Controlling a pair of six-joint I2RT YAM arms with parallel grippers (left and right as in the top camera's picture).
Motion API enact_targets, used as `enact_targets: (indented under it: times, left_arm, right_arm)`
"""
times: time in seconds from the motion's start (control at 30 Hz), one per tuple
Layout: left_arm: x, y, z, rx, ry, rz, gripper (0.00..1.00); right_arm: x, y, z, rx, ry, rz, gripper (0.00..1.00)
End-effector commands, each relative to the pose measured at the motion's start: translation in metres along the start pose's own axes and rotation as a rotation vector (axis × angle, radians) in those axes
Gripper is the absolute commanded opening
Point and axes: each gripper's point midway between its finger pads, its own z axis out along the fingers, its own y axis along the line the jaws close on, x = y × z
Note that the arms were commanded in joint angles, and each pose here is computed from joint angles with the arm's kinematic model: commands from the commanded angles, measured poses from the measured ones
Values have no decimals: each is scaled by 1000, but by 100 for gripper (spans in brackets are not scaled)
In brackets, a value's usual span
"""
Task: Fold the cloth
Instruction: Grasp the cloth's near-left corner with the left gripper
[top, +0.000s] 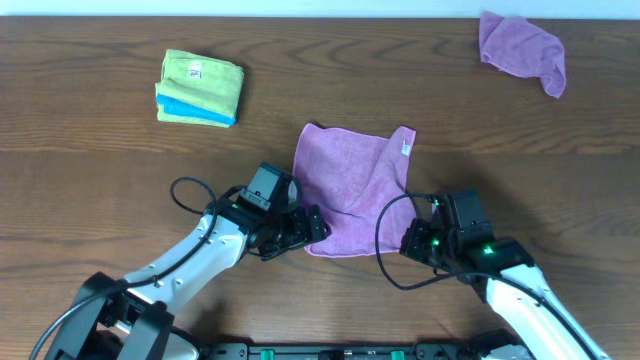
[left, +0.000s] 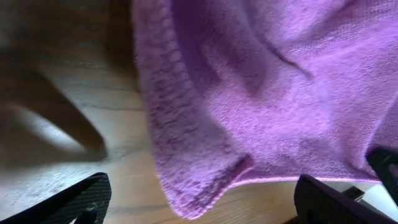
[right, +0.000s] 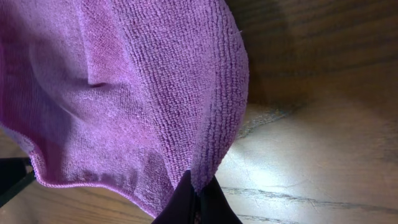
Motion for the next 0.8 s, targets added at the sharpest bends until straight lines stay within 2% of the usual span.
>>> enact_targets:
  times: [0.0, 0.07, 0.13, 0.17, 0.37, 0.57, 0.67, 0.77]
  left_arm:
    - [-10, -15, -2, 38, -30, 43, 96]
    - [-17, -18, -2, 47, -62, 56, 96]
    - [-21, -18, -1, 42, -82, 62, 100]
    - [-22, -17, 1, 36, -85, 63, 95]
    - [-16, -13, 8, 2, -67, 70, 98]
    - [-14, 9, 11, -97, -74, 52, 91]
    - [-15, 10, 12, -104, -76, 58, 76]
    - [-16, 11, 13, -108, -79, 55, 52]
  right_arm:
    - [2, 2, -1, -9, 3, -13, 1]
    - [2, 2, -1, -10, 3, -13, 1]
    - [1, 2, -1, -10, 2, -13, 1]
    - [1, 2, -1, -11, 1, -14, 1]
    - [1, 3, -1, -12, 0, -14, 2]
    - [1, 3, -1, -12, 0, -13, 2]
    - [1, 3, -1, -12, 0, -13, 1]
    - [1, 3, -1, -12, 0, -13, 1]
